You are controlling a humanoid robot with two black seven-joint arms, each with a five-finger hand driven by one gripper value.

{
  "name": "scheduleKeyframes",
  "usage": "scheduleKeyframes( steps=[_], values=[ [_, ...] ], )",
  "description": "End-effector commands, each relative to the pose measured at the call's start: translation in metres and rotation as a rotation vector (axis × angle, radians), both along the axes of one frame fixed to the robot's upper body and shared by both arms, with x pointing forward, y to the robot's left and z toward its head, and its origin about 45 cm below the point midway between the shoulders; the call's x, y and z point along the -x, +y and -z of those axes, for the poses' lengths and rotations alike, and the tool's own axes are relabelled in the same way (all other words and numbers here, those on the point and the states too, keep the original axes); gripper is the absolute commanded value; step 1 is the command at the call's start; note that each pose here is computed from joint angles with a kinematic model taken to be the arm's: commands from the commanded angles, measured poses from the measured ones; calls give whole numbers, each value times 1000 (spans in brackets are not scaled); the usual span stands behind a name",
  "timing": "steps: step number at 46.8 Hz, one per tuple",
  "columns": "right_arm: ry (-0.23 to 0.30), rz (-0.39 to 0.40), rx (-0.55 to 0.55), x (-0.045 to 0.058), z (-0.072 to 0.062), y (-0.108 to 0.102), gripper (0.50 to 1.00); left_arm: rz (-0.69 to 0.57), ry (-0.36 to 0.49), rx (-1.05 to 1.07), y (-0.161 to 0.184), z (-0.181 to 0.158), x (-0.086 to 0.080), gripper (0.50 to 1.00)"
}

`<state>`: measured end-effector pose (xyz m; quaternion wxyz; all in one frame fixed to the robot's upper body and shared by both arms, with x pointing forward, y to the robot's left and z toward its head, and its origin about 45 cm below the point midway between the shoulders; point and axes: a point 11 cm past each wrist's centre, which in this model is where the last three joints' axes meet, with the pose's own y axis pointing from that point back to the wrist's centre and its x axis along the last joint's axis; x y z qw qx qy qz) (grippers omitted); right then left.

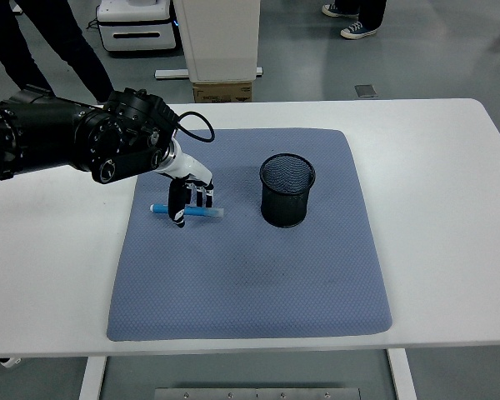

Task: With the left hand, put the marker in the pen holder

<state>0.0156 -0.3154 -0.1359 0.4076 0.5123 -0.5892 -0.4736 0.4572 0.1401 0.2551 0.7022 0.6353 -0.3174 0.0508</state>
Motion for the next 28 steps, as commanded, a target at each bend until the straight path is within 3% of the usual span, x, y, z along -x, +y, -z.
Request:
scheduleKeyframes(
  steps=[1,4,28],
  values=[
    [0,0,0,0,0,0,1000,13,-5,-13,0,0,0,707],
    [0,0,0,0,0,0,1000,15,-6,-15,0,0,0,675],
    [0,0,0,0,0,0,1000,23,2,-20,-3,5,3,675]
  ],
)
